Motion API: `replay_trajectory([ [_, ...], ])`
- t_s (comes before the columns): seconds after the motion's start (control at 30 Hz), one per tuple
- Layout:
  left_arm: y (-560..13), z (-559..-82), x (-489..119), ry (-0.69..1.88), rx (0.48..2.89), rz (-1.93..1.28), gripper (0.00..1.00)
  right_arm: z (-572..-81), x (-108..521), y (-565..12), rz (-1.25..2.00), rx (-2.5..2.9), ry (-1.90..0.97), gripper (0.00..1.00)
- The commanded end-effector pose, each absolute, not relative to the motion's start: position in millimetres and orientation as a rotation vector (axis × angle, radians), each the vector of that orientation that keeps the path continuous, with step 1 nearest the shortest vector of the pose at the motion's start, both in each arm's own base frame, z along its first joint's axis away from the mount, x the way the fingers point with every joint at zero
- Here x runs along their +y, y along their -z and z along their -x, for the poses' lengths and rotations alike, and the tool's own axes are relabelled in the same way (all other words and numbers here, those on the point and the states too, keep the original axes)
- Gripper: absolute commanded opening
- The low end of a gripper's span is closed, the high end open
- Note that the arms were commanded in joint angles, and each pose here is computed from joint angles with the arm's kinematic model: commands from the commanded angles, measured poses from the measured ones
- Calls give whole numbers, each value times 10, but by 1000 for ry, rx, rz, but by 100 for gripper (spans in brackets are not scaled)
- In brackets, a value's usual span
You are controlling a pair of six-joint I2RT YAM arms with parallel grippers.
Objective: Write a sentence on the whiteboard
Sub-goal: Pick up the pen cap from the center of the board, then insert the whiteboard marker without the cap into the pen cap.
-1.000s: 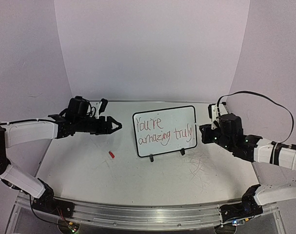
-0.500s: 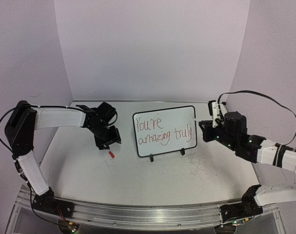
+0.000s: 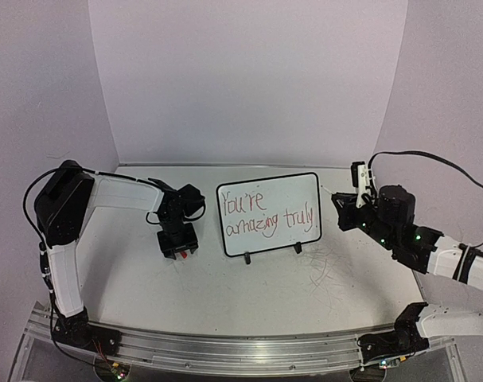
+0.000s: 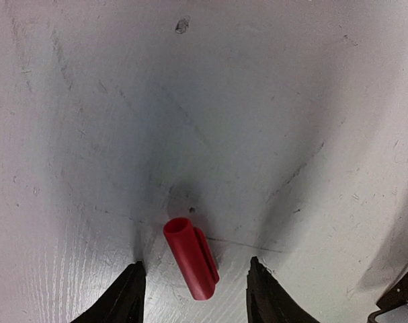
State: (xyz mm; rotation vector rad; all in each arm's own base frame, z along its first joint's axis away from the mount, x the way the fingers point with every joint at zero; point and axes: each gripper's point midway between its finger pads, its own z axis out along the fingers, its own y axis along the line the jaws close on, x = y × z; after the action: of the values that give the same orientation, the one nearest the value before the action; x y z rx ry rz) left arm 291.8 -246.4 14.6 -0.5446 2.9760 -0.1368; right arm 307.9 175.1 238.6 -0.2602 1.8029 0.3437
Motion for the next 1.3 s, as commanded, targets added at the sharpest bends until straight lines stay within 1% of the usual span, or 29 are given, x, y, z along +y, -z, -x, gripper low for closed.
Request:
replay_trajectory([
  [0.0, -165, -2974, -2451, 85, 2958, 528, 50, -3101, 1732, -2510, 242, 1753, -348, 0],
  [0.13, -100, -2926, -2383, 41, 2966, 534, 47, -3100, 1712, -2525, 235, 1748, -341, 0],
  [0.53, 10, -2817, -2233, -29, 2975, 525, 23, -3109, 1666, -2547, 211, 1746, -323, 0],
  [0.63, -8, -2825, -2215, -27, 2964, 494, 19, -3143, 1589, -2541, 171, 1757, -280, 0],
  [0.73, -22, -2819, -2190, -7, 2944, 468, 12, -3169, 1523, -2531, 149, 1769, -234, 0],
  [0.8, -59, -2826, -2164, 9, 2921, 457, 10, -3179, 1477, -2537, 130, 1779, -209, 0],
  [0.9, -151, -2811, -2107, 50, 2869, 447, 6, -3165, 1458, -2544, 144, 1789, -187, 0],
  [1.07, -415, -2852, -2005, 116, 2749, 419, 4, -3124, 1373, -2583, 113, 1794, -169, 0],
  [1.27, -1120, -3015, -1938, 241, 2510, 328, 1, -3135, 1358, -2569, 100, 1823, -156, 0],
])
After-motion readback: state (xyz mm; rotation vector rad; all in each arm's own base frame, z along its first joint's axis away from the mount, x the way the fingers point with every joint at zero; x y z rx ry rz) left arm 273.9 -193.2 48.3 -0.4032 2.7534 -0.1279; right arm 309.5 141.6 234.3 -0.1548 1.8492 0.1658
